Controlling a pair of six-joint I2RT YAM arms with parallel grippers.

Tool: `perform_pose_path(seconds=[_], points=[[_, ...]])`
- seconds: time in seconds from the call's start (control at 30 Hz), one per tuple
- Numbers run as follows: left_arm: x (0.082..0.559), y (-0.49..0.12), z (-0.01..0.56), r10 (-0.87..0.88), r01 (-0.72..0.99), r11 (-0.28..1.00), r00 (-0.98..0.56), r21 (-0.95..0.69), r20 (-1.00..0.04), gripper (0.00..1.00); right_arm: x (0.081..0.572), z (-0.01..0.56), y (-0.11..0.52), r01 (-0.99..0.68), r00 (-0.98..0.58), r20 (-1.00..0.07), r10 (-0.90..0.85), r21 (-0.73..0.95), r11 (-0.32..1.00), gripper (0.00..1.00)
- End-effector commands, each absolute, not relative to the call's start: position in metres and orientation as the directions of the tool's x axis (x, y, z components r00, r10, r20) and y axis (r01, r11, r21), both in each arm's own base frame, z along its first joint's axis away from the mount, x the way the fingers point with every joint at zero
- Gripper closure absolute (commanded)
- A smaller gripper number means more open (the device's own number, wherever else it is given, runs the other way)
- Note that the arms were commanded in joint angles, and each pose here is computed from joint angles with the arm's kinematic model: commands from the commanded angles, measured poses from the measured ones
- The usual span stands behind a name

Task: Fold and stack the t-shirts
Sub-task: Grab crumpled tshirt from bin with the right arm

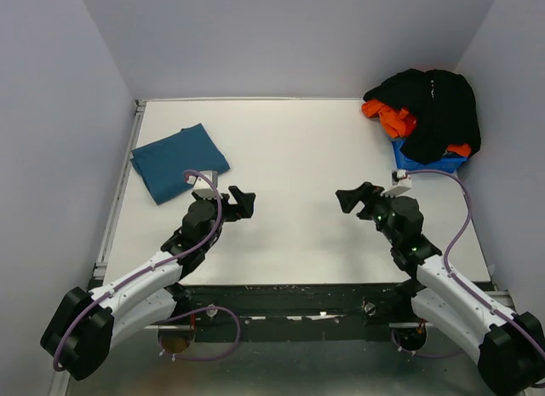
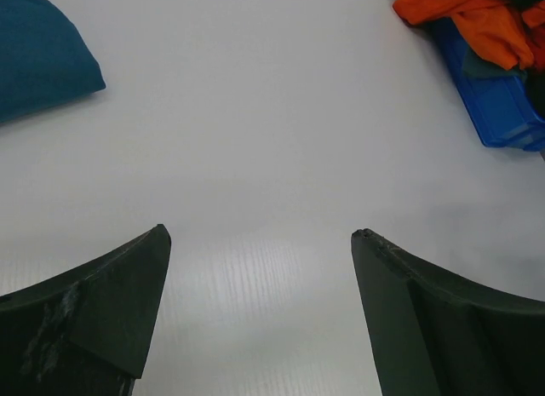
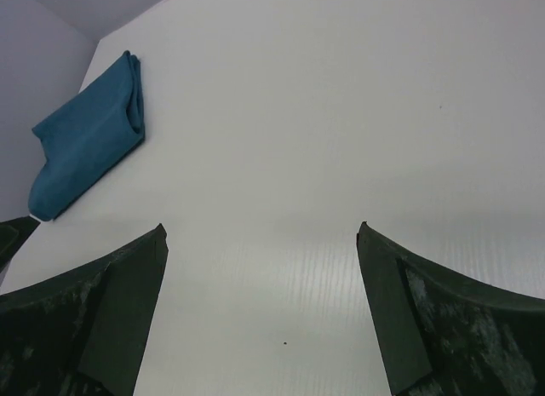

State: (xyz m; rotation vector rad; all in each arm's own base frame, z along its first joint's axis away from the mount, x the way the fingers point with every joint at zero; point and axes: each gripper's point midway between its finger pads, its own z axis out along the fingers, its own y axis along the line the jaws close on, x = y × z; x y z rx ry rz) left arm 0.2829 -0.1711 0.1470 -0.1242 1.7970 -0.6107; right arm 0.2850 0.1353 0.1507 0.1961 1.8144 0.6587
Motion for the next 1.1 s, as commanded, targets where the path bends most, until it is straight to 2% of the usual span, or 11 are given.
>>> perform_pose_path(seconds=[0.0, 0.47, 0.6, 0.67, 0.77, 0.87, 0.97, 1.07], points=[[0.282, -0.175, 0.148, -0.378, 0.249, 0.853, -0.313, -0.459, -0.871, 0.01, 0.288, 0.155, 0.129, -0.161, -0.316, -0.831, 0.457, 0.522, 0.838, 0.00], [0.281, -0.180, 0.147, -0.373, 0.268, 0.844, -0.327, -0.464, -0.868, 0.01, 0.283, 0.167, 0.133, -0.216, -0.286, -0.840, 0.461, 0.525, 0.823, 0.00], [0.280, -0.179, 0.148, -0.371, 0.270, 0.845, -0.325, -0.462, -0.870, 0.01, 0.293, 0.162, 0.101, 0.004, -0.293, -0.833, 0.469, 0.489, 0.872, 0.00], [0.280, -0.179, 0.147, -0.370, 0.270, 0.846, -0.325, -0.460, -0.870, 0.01, 0.298, 0.175, 0.095, 0.048, -0.291, -0.838, 0.462, 0.469, 0.882, 0.00], [0.279, -0.180, 0.150, -0.374, 0.279, 0.840, -0.322, -0.465, -0.870, 0.01, 0.307, 0.193, 0.072, 0.192, -0.266, -0.850, 0.454, 0.415, 0.889, 0.05], [0.278, -0.181, 0.150, -0.376, 0.285, 0.835, -0.329, -0.470, -0.867, 0.01, 0.327, 0.224, 0.048, 0.304, -0.241, -0.844, 0.478, 0.402, 0.864, 0.06], [0.277, -0.183, 0.150, -0.376, 0.292, 0.831, -0.334, -0.474, -0.864, 0.01, 0.351, 0.231, 0.030, 0.362, -0.275, -0.796, 0.539, 0.433, 0.825, 0.06], [0.276, -0.183, 0.149, -0.376, 0.293, 0.829, -0.337, -0.476, -0.863, 0.01, 0.372, 0.235, 0.000, 0.452, -0.239, -0.771, 0.590, 0.449, 0.771, 0.07]])
